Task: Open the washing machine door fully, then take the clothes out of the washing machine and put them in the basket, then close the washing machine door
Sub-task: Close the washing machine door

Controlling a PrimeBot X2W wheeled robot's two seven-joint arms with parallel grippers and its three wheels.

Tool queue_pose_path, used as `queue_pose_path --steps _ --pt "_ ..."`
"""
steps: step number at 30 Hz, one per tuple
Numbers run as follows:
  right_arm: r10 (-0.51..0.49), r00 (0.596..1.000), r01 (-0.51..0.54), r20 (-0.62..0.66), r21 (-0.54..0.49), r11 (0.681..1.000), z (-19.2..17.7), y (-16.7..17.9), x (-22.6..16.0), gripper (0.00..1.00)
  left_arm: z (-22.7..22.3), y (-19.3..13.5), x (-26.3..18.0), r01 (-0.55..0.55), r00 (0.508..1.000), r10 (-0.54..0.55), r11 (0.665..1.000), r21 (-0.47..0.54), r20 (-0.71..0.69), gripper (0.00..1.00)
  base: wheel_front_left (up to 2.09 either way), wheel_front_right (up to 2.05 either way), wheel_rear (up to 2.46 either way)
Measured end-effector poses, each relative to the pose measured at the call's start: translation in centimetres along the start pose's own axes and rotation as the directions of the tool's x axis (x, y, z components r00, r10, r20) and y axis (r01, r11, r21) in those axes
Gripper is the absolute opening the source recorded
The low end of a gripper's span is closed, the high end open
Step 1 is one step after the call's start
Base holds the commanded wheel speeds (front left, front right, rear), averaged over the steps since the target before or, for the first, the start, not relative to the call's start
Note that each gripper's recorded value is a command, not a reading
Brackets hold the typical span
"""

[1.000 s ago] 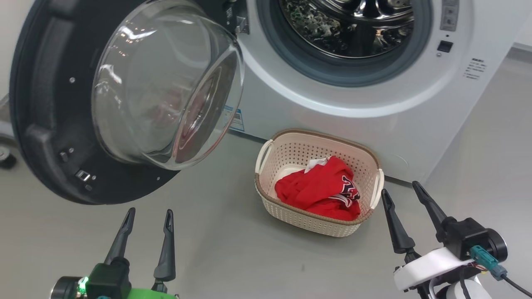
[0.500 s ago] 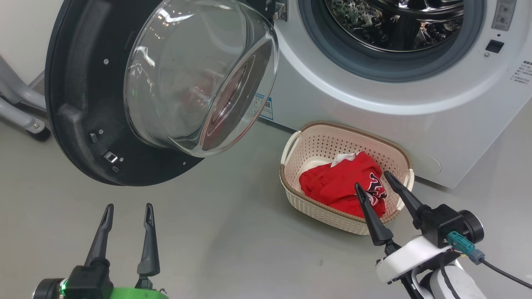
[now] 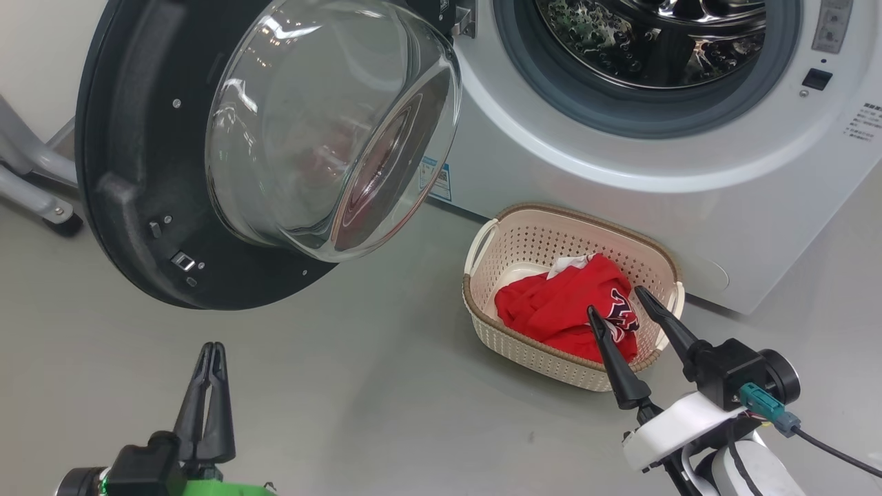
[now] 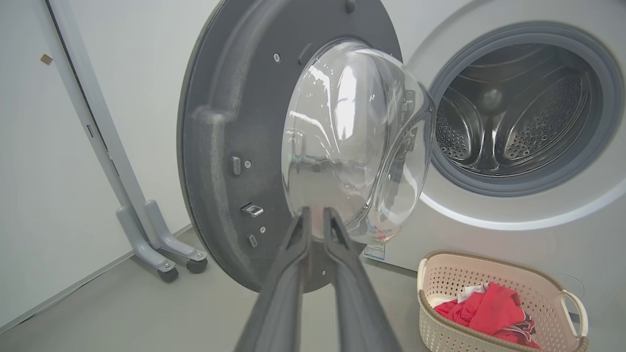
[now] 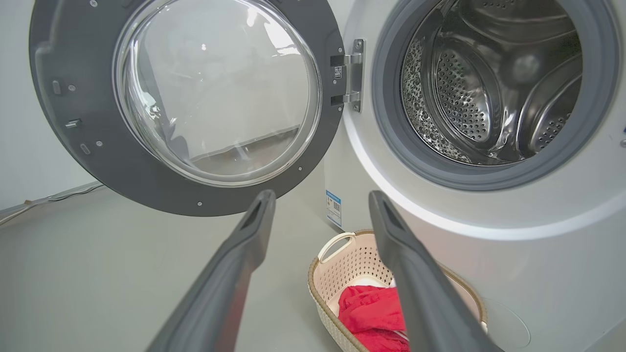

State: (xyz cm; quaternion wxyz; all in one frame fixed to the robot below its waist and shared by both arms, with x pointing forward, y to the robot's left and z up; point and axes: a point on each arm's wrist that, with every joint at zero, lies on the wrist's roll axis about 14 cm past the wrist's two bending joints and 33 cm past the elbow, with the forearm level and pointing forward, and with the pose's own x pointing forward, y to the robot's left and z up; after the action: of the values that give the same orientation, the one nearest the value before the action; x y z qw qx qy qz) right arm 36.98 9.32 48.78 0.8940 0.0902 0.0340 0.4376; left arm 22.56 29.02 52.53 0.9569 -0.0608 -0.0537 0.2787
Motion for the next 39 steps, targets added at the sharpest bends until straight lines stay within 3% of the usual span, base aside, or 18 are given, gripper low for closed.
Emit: queue_pose_path --steps 10,13,15,17,20,25,29,31,37,39 --pt "0.007 1.000 -0.007 0.002 -0.005 1.000 0.1 0.1 0.3 1.00 1.4 -0.1 0.1 -0.005 0.999 0.008 0.997 -0.072 0.048 0.00 0.00 0.00 0.00" --pt "0.009 1.000 -0.009 0.000 -0.005 1.000 0.1 0.2 0.3 1.00 2.8 -0.4 0.3 0.020 0.996 -0.002 0.979 -0.203 0.089 0.00 0.00 0.00 0.00" --pt "0.009 1.000 -0.009 0.000 -0.006 1.000 0.1 0.2 0.3 1.00 3.9 -0.7 0.4 0.052 0.992 -0.015 0.951 -0.304 0.123 0.00 0.00 0.00 0.00" --pt "0.009 1.000 -0.009 -0.001 -0.006 1.000 0.1 0.2 0.3 1.00 5.0 -0.9 0.4 0.084 0.988 -0.015 0.886 -0.456 0.153 0.00 0.00 0.00 0.00" --pt "0.007 1.000 -0.007 0.000 -0.007 1.000 0.1 0.1 0.3 1.00 6.2 -1.2 0.5 0.133 0.981 -0.023 0.795 -0.592 0.190 0.00 0.00 0.00 0.00" --pt "0.002 1.000 -0.002 -0.001 -0.010 1.000 0.0 -0.2 0.3 1.00 9.8 -0.8 0.6 0.248 0.949 -0.021 0.666 -0.704 0.315 0.00 0.00 0.00 0.00" --pt "-0.004 1.000 0.004 -0.002 -0.010 1.000 0.0 -0.4 0.2 1.00 12.5 0.7 0.8 0.300 0.917 0.023 0.618 -0.726 0.398 0.00 0.00 0.00 0.00" --pt "-0.005 1.000 0.005 0.000 -0.007 1.000 0.0 -0.5 0.3 1.00 13.8 1.7 0.9 0.318 0.899 0.052 0.606 -0.729 0.435 0.00 0.00 0.00 0.00" --pt "-0.017 1.000 0.017 -0.003 -0.008 1.000 -0.2 -1.2 0.3 1.00 16.6 5.0 2.0 0.320 0.870 0.064 0.679 -0.660 0.489 0.00 0.00 0.00 0.00" --pt "-0.020 1.000 0.020 -0.002 -0.007 1.000 -0.3 -1.4 0.3 1.00 16.9 6.0 2.5 0.319 0.870 0.080 0.660 -0.680 0.487 0.00 0.00 0.00 0.00"
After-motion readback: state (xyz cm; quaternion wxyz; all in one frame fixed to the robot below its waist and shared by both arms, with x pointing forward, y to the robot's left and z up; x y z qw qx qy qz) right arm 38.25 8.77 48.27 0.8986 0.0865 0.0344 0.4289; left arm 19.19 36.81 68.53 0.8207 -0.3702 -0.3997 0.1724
